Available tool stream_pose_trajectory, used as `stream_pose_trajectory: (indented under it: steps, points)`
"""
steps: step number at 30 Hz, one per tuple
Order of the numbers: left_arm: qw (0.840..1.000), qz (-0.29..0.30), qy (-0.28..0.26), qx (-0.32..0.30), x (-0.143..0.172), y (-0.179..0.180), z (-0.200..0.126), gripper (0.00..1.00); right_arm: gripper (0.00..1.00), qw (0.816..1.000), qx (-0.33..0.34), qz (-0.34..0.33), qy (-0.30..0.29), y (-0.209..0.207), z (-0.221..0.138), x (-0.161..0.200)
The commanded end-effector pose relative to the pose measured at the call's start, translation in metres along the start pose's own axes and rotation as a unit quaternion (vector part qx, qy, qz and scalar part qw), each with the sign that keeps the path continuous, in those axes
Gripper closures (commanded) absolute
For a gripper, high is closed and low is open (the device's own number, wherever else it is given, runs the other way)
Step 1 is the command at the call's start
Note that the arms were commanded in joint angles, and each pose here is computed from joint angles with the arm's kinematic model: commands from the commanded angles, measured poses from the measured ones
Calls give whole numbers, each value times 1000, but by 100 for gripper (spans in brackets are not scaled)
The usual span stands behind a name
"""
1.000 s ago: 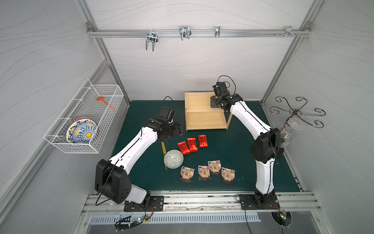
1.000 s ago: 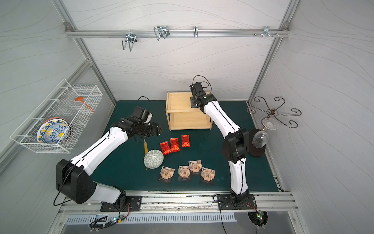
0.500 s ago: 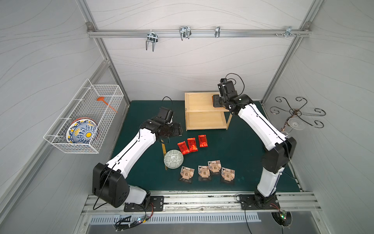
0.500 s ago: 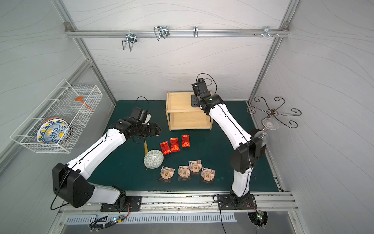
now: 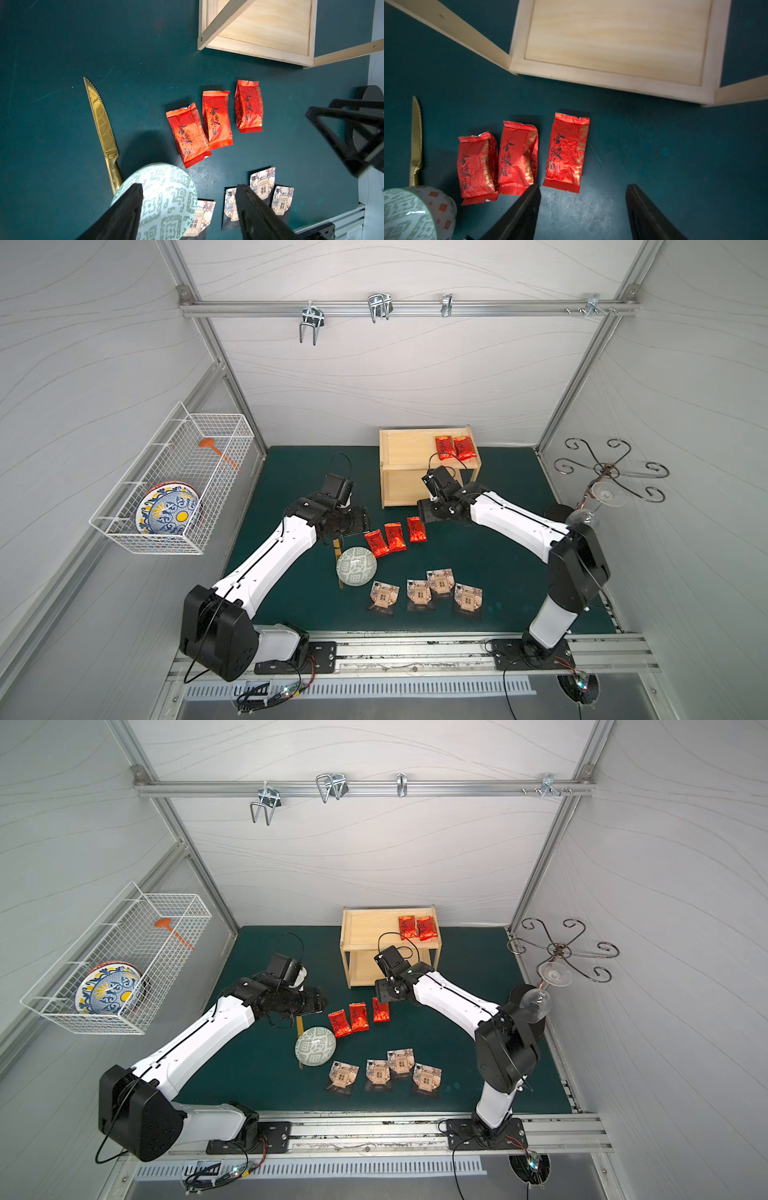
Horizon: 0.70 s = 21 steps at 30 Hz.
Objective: Place the tea bags on the shelf by color
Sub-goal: Place the tea bag on the shelf, then pick up the tea bag from the center of the board.
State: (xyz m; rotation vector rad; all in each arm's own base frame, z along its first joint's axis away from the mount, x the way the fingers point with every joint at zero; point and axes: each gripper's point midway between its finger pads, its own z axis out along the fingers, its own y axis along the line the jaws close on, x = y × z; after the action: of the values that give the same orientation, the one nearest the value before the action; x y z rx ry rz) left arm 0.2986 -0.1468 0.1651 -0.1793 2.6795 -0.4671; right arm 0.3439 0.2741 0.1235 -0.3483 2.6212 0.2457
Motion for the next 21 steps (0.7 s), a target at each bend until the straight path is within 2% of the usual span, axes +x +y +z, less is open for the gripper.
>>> stream_pose_trajectory:
  steps: [1, 12, 21]
  points:
    - [1000, 1, -20, 4, -6, -2, -6, 24, 25, 999, -29, 22, 5, 16, 11, 1]
    - [1000, -1, -24, -10, -6, 4, -3, 20, 24, 999, -16, 8, 47, 29, 59, 19]
    - [1000, 2, -25, -8, -6, 3, -4, 11, 24, 998, 5, 7, 69, 24, 85, 27]
